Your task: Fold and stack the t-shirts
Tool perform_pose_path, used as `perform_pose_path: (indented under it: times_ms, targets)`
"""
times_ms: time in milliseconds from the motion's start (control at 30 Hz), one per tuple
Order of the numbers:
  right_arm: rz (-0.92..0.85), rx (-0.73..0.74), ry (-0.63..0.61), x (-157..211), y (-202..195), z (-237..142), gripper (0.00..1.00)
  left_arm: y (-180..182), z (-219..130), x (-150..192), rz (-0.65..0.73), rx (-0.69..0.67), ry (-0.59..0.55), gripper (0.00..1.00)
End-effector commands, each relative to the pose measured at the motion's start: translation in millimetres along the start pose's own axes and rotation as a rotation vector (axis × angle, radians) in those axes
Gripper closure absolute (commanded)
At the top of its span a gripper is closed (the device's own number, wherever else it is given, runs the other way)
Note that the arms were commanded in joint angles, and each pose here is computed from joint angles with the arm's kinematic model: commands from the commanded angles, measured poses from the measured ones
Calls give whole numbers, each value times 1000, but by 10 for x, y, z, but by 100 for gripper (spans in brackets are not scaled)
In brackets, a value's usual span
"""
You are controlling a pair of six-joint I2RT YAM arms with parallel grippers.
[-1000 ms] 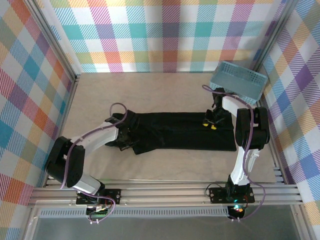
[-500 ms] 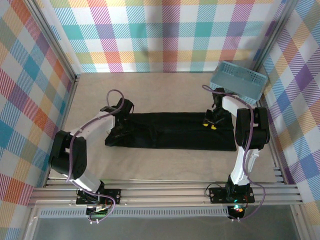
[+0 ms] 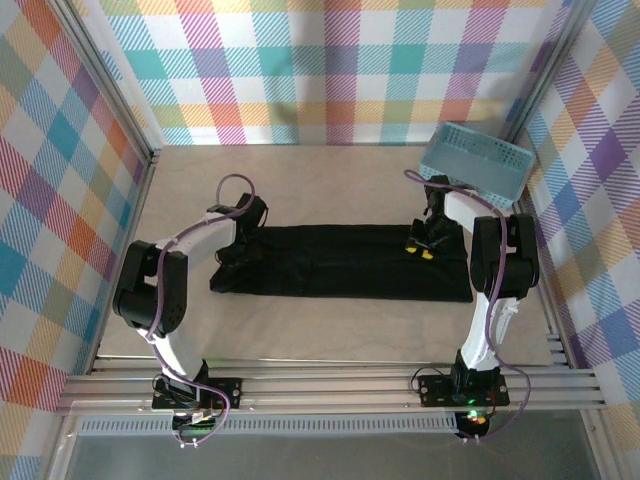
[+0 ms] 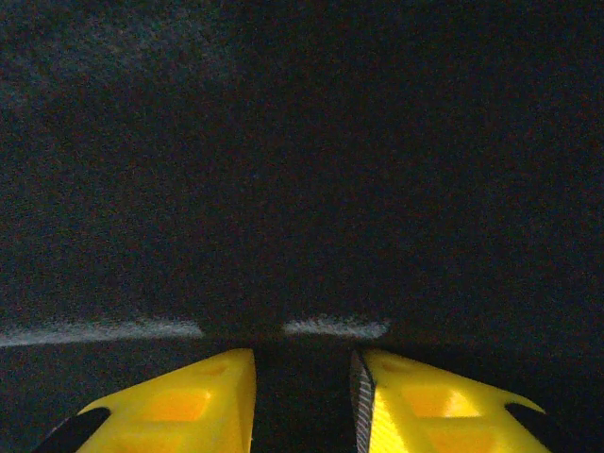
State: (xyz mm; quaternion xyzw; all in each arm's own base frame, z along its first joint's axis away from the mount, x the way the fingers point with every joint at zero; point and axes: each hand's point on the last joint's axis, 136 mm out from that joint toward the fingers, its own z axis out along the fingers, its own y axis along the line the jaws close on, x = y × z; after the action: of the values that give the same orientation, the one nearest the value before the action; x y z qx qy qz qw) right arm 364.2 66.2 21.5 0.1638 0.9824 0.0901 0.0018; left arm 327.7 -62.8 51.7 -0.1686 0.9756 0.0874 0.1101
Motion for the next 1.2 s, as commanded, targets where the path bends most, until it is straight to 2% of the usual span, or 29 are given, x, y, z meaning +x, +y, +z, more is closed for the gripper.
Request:
perform_pose_path:
  times_ms: [0, 67, 133, 267, 400, 500, 633, 800, 900, 1000, 1067, 1167]
  targets:
    - [-13, -5, 10, 8, 45, -80, 67, 293, -273, -134, -39, -95, -68, 69]
    - [-24, -6, -10, -23, 62, -155, 67, 379, -408, -137, -80, -111, -82, 68]
    - [-42, -4, -39, -69, 78, -262, 67, 372, -553, -61, -147, -68, -72, 69]
    - [-87, 18, -94, -168, 66, -415, 66, -45, -716, 210, -312, 132, 13, 74]
    - [-84, 54, -70, -229, -70, -352, 66, -559, -548, 420, -425, 211, 144, 78]
    - [-34, 77, -35, -264, -240, -281, 66, -781, -324, 394, -505, 223, 192, 79]
    - [-10, 158, 21, -281, -430, -154, 66, -898, -52, 101, -498, 171, 166, 79]
    - [75, 211, 151, -126, -512, 20, 70, -759, 295, -211, -512, 91, 173, 80]
    - [116, 194, 207, 111, -413, 69, 70, -752, 458, -572, -511, 132, 142, 80]
    - [136, 187, 239, 438, -256, 81, 70, -867, 543, -1055, -451, 162, 106, 80]
    - [172, 155, 254, 684, -122, 102, 70, -1034, 571, -1373, -425, 216, 75, 80]
    - [215, 100, 279, 1103, 164, 148, 70, -1455, 621, -1770, -428, 368, 45, 80]
